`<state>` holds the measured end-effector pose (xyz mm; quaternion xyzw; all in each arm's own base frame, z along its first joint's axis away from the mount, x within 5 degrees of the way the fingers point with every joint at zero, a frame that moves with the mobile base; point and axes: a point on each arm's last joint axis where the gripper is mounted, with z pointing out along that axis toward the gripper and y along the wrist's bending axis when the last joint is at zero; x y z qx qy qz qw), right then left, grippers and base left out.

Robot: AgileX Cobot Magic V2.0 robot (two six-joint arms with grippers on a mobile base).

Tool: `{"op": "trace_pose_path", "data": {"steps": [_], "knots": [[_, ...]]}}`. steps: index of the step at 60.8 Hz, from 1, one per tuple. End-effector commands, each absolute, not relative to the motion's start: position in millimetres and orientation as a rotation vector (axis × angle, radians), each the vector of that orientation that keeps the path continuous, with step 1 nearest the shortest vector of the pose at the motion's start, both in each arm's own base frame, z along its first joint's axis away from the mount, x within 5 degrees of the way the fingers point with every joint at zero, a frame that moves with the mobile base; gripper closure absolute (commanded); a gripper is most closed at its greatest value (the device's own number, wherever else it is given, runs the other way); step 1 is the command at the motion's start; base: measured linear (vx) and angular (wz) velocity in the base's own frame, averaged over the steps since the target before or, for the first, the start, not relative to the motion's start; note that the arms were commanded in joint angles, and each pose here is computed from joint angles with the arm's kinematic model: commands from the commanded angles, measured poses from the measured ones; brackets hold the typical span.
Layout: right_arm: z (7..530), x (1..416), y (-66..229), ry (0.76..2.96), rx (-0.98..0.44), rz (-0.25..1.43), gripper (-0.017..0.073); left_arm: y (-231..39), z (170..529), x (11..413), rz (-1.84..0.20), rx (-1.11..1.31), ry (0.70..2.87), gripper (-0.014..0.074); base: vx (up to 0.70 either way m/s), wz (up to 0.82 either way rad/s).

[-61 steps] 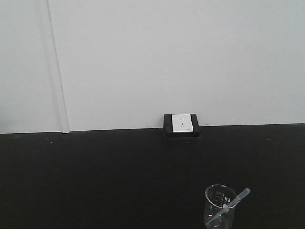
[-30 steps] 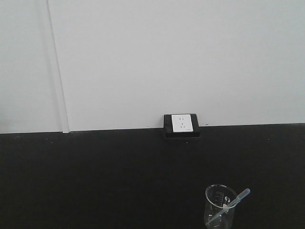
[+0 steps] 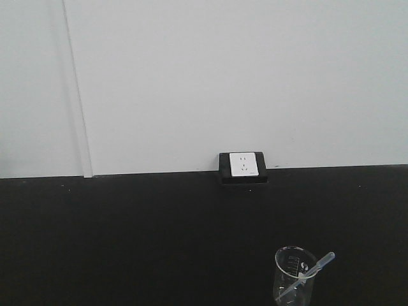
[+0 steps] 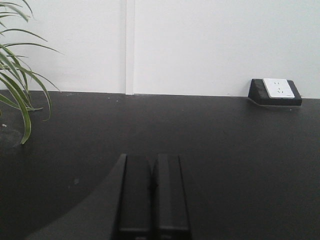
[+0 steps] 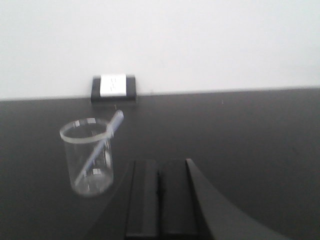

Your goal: Grab transparent chemical and place on left bench

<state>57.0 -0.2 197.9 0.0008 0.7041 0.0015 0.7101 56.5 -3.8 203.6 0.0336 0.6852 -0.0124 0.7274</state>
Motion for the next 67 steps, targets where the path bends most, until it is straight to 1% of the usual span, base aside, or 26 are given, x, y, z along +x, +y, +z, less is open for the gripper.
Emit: {"op": "trace_pose_path", "data": {"steps": [1, 7, 17, 24, 30, 33, 43, 53, 63, 67], "knots": [[215.6, 55.3, 2.2, 1.362, -0.032, 0.007, 0.0566, -3.6, 206.3, 55.0, -0.035, 0.064, 1.429, 0.0597, 0.0, 0.0], [230.1, 57.9, 4.2, 1.315, -0.086, -0.025, 0.0566, -3.6, 206.3, 55.0, -0.035, 0.064, 1.429, 0.0597, 0.0, 0.0], [275.5, 74.6, 8.2, 1.317, -0.199, -0.094, 0.0566, -3.6, 206.3, 55.0, -0.035, 0.064, 1.429, 0.0597, 0.0, 0.0], [310.1, 104.4, 15.4, 1.296, -0.299, -0.089, 0.0564, -3.6, 206.3, 55.0, -0.035, 0.064, 1.429, 0.0597, 0.0, 0.0], [319.0, 135.9, 22.6, 1.313, -0.371, -0.039, 0.0563, -3.6, 206.3, 55.0, -0.035, 0.064, 1.429, 0.0597, 0.0, 0.0], [320.5, 150.8, 24.1, 1.333, -0.358, 0.007, 0.0559, -3.6, 206.3, 55.0, -0.035, 0.064, 1.429, 0.0597, 0.0, 0.0], [304.9, 194.1, 23.0, 1.457, -0.233, 0.144, 0.0529, -3.6, 206.3, 55.0, -0.035, 0.064, 1.429, 0.0597, 0.0, 0.0], [279.9, 217.4, 21.6, 1.573, -0.178, 0.18, 0.0435, -3.6, 206.3, 55.0, -0.035, 0.064, 1.429, 0.0597, 0.0, 0.0], [258.7, 232.9, 22.7, 1.646, -0.188, 0.192, 0.026, -3.6, 206.3, 55.0, -0.035, 0.064, 1.429, 0.0597, 0.0, 0.0], [249.2, 239.5, 23.6, 1.669, -0.19, 0.207, 0.0176, -3.6, 206.3, 55.0, -0.035, 0.064, 1.429, 0.0597, 0.0, 0.0]]}}
